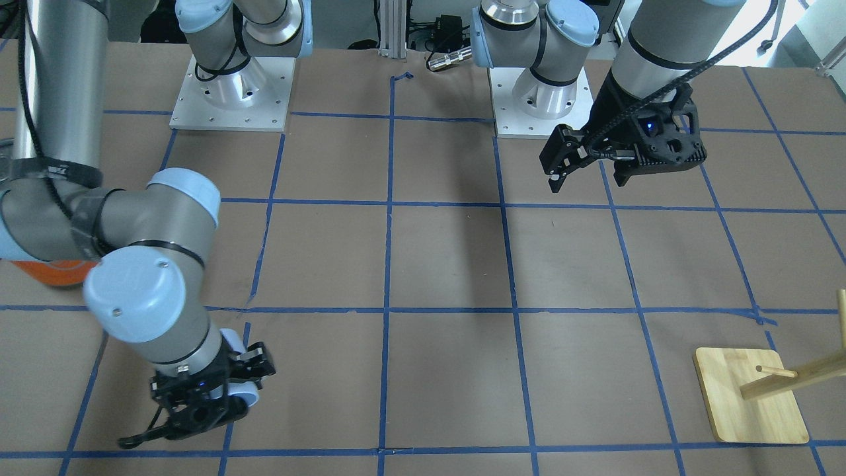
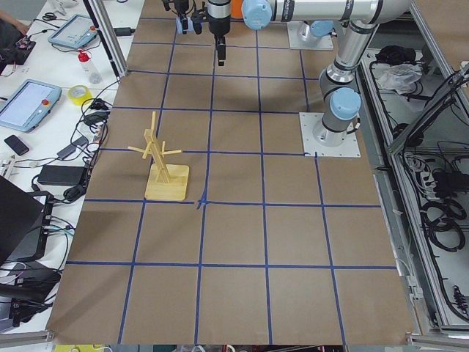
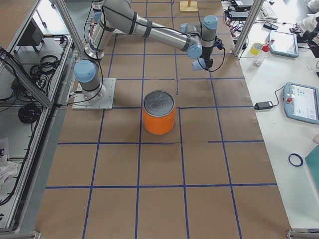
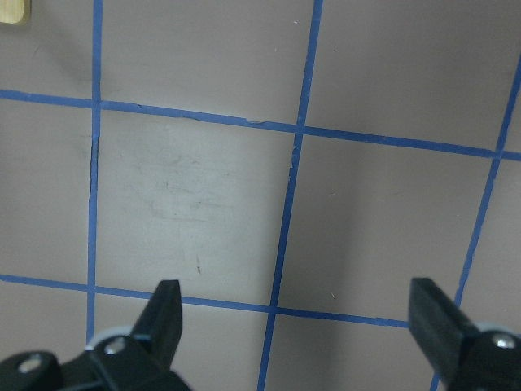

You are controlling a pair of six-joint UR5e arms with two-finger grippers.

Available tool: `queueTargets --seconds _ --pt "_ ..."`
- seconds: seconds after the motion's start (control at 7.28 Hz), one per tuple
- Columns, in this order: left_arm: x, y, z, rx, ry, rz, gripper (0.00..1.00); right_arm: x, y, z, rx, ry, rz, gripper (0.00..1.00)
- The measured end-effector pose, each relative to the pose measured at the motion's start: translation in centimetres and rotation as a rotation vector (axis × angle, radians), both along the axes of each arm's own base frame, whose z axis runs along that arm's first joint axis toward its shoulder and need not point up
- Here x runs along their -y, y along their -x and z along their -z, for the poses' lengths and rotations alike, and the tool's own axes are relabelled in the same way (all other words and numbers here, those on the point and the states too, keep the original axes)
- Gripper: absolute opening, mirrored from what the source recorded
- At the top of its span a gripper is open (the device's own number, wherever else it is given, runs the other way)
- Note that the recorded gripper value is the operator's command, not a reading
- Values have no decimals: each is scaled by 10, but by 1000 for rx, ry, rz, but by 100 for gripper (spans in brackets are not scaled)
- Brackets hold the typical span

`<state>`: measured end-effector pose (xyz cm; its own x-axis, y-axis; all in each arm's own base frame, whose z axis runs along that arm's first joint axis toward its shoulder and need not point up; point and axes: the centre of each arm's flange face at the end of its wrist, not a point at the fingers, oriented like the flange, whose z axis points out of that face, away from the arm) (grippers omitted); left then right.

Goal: Flip cup
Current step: 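Carry the cup toward the left gripper, tilting it onto its side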

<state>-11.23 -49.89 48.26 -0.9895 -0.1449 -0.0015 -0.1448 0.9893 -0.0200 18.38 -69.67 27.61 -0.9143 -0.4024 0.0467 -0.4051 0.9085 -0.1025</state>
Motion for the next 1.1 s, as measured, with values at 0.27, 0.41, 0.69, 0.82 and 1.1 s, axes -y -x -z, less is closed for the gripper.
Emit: queueTargets --seconds 0.27,0.41,0.69,0.82,1.1 --pt "1 -3 -1 1 4 4 100 -30 -84 1 7 -5 -144 0" --pt "1 -4 -1 2 5 23 100 -45 -117 4 6 -8 -201 0" --pt "0 -4 -2 3 5 47 100 -74 -167 14 -2 -20 -335 0" --pt "0 -4 -2 3 5 49 100 -83 -179 18 -6 -27 -402 0" --pt "0 -4 -1 3 3 51 100 -102 -202 28 16 -27 -545 0"
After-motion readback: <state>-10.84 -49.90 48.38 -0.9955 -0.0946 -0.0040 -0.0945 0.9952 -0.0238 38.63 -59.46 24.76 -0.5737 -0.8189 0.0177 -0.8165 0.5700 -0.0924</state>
